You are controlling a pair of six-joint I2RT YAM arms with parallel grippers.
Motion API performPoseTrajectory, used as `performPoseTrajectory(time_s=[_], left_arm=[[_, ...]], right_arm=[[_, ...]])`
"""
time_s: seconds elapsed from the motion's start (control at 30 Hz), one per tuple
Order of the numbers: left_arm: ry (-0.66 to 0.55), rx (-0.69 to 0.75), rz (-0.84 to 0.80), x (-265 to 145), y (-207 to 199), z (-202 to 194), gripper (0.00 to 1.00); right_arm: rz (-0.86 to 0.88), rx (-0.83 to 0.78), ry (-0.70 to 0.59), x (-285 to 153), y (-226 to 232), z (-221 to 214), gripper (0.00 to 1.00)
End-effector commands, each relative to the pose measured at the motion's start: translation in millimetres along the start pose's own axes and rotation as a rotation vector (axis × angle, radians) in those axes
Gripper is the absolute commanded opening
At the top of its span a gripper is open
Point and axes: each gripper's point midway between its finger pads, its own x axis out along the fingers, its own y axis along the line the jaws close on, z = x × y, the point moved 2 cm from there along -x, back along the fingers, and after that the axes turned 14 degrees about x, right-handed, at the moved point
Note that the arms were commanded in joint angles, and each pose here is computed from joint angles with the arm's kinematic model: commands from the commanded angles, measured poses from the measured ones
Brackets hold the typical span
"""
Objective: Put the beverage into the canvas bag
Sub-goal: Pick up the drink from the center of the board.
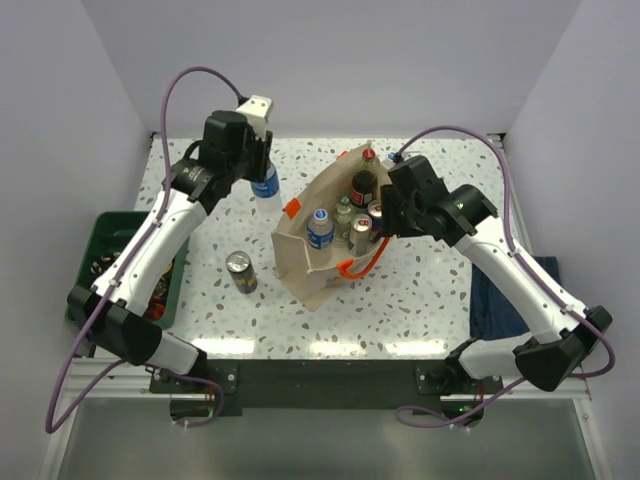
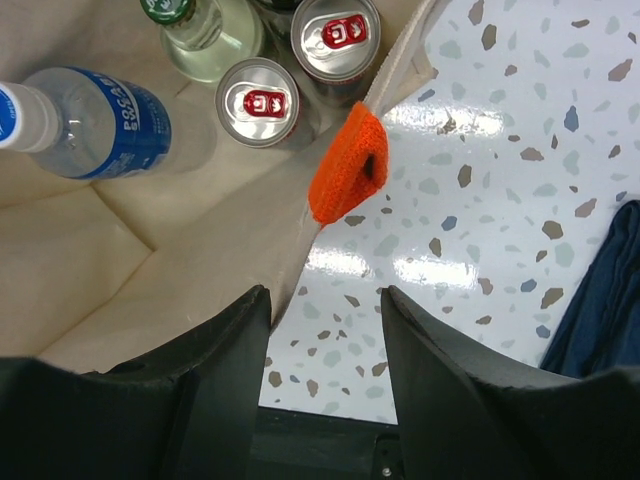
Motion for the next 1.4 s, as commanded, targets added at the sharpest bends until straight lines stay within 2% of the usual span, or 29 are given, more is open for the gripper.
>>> performPoseTrajectory(time_s=[0.0,0.5,0.83,0.97,1.17,1.2,1.27,1.3,1.37], left_arm=[[-0.364,-0.043,0.018,-75.8,20.1,96.5,0.0],[-0.62,-0.092,-0.004,-174.3,33.5,147.9,0.0],[-0.779,-0.097,-0.04,-228.5,36.1,175.6,0.0],[-0.872,-0.085,-0.113,-251.7,27.3,188.0,0.0],[-0.934,-0.05,-0.237,-266.2,10.4,200.1,0.0],[-0.942,-0.047,-0.248,-268.0,8.7,200.7,0.0],[-0.941,-0.041,-0.271,-266.2,4.7,199.3,0.0],[-0.938,-0.044,-0.278,-264.7,3.4,198.0,0.0],[-0.933,-0.044,-0.315,-259.3,-3.2,195.1,0.0]], right_arm=[[-0.008,0.025,-0.018,-3.4,-5.8,-1.3,0.52],[0.041,0.043,0.002,5.0,4.9,-5.7,0.51],[0.048,0.033,0.012,11.5,9.3,-6.3,0.4],[0.054,0.035,0.009,10.5,8.9,-7.5,0.36],[0.063,0.035,0.016,12.6,9.9,-9.5,0.22],[0.063,0.033,0.017,13.2,10.0,-10.4,0.15],[0.065,0.033,0.018,13.8,9.9,-10.7,0.08],[0.066,0.032,0.018,13.9,10.0,-11.4,0.01],[0.065,0.032,0.023,14.9,8.7,-13.3,0.0]])
